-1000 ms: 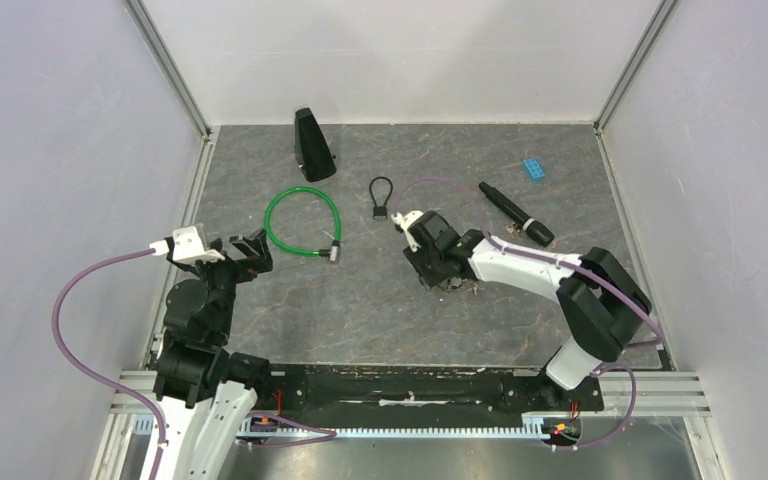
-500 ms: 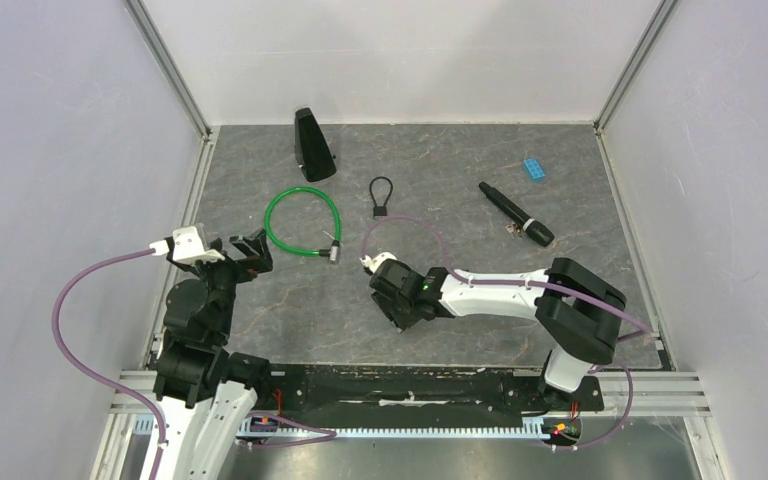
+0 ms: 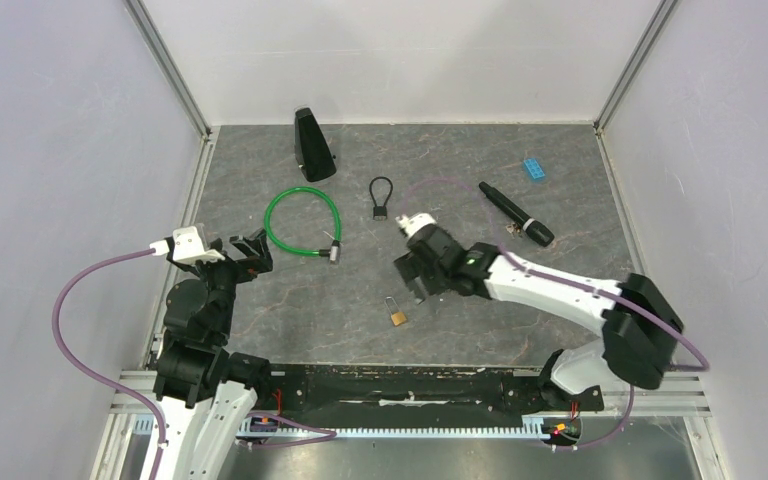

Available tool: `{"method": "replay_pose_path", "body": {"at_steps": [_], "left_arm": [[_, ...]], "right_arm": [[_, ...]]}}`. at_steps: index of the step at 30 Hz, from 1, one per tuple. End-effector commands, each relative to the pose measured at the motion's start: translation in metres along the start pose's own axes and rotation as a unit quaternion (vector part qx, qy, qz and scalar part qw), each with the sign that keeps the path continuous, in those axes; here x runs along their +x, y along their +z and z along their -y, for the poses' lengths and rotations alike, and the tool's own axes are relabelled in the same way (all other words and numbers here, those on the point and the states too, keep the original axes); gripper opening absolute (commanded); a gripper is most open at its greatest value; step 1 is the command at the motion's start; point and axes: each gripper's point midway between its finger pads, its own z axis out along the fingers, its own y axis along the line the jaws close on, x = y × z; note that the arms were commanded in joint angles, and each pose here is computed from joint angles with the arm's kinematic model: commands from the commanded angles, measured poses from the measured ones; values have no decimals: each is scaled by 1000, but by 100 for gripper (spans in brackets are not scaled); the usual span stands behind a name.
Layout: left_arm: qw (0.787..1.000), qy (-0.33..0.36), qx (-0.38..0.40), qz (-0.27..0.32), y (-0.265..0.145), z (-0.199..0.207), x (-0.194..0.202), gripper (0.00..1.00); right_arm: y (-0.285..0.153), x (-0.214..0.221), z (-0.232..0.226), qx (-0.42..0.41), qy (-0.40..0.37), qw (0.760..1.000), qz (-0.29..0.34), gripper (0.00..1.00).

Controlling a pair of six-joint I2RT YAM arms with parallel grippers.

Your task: Unlock with the key

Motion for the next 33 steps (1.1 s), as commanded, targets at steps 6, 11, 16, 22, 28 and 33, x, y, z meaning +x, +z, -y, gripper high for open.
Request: {"method": "replay_pose_path", "body": {"at_steps": [6, 11, 16, 22, 28, 33], "left_arm": [[1000, -1, 0, -9, 4, 2, 3, 98], [1000, 1, 0, -14, 6, 2, 5, 98], [1000, 2, 1, -17, 7, 3, 7, 98], [1000, 3, 2, -17, 8, 3, 6, 97], [1000, 4, 2, -19, 8, 3, 8, 98], [1000, 4, 2, -20, 8, 3, 8, 97]], "right_arm": [[-4, 43, 57, 10, 35, 999, -25, 80], [9, 64, 50, -13, 49, 998, -42, 75], [19, 65, 38, -46, 57, 996, -44, 70], [34, 50, 20, -86, 62, 994, -33, 60], [53, 20, 18, -82, 47, 995, -13, 58], [46, -13, 26, -71, 27, 997, 26, 60]]}}
